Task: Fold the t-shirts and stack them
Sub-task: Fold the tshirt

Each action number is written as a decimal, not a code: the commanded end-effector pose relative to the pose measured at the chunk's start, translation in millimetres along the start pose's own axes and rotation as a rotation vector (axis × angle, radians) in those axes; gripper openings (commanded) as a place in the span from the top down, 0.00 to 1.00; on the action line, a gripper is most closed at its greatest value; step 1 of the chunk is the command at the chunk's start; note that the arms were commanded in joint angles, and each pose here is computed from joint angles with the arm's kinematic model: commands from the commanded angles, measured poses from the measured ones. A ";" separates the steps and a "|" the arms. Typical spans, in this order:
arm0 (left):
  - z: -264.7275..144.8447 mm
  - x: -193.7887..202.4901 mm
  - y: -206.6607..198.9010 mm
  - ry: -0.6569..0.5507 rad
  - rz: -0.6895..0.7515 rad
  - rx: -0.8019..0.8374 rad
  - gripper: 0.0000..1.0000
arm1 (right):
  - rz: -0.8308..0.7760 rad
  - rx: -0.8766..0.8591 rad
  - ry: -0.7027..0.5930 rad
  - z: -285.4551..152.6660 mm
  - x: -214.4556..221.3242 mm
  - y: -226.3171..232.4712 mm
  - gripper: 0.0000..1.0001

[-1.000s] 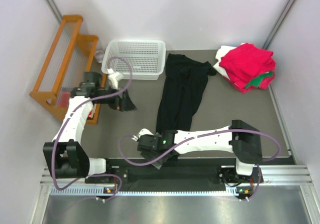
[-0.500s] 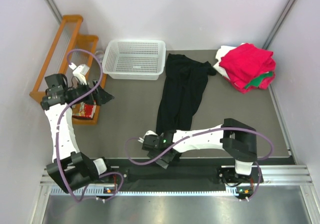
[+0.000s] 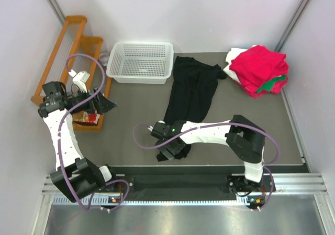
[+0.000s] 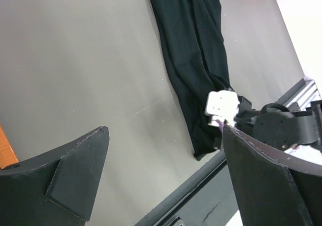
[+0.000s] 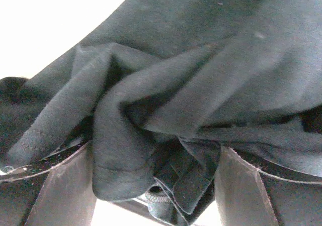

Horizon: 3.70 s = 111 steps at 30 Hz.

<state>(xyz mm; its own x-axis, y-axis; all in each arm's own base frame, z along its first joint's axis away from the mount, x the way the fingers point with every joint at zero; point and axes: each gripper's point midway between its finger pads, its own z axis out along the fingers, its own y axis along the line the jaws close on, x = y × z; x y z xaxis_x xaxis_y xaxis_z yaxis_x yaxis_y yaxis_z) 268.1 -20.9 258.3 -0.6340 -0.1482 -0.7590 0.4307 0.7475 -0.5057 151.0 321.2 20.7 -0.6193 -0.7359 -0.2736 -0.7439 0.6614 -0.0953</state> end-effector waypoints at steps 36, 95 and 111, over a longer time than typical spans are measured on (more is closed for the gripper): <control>-17.0 -23.4 -27.2 -0.065 0.107 0.044 0.01 | -0.188 -0.237 -0.130 -144.2 27.7 111.0 0.99; -7.6 -13.3 -61.2 0.018 0.218 0.116 0.01 | 0.475 -0.004 -0.317 -107.0 -116.0 -131.8 0.05; 18.0 4.4 -71.5 0.087 0.236 0.136 0.01 | 0.595 -0.143 -0.255 -45.5 -118.0 -148.0 0.05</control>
<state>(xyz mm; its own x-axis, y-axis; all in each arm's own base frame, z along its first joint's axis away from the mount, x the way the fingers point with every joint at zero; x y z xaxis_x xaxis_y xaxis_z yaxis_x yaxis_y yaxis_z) 240.5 -88.2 276.4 -0.6090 0.0710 -0.7900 0.6302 0.6481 -0.4276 295.6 303.7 105.3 -0.8610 -0.2802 -0.4244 -0.3836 0.9058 0.1802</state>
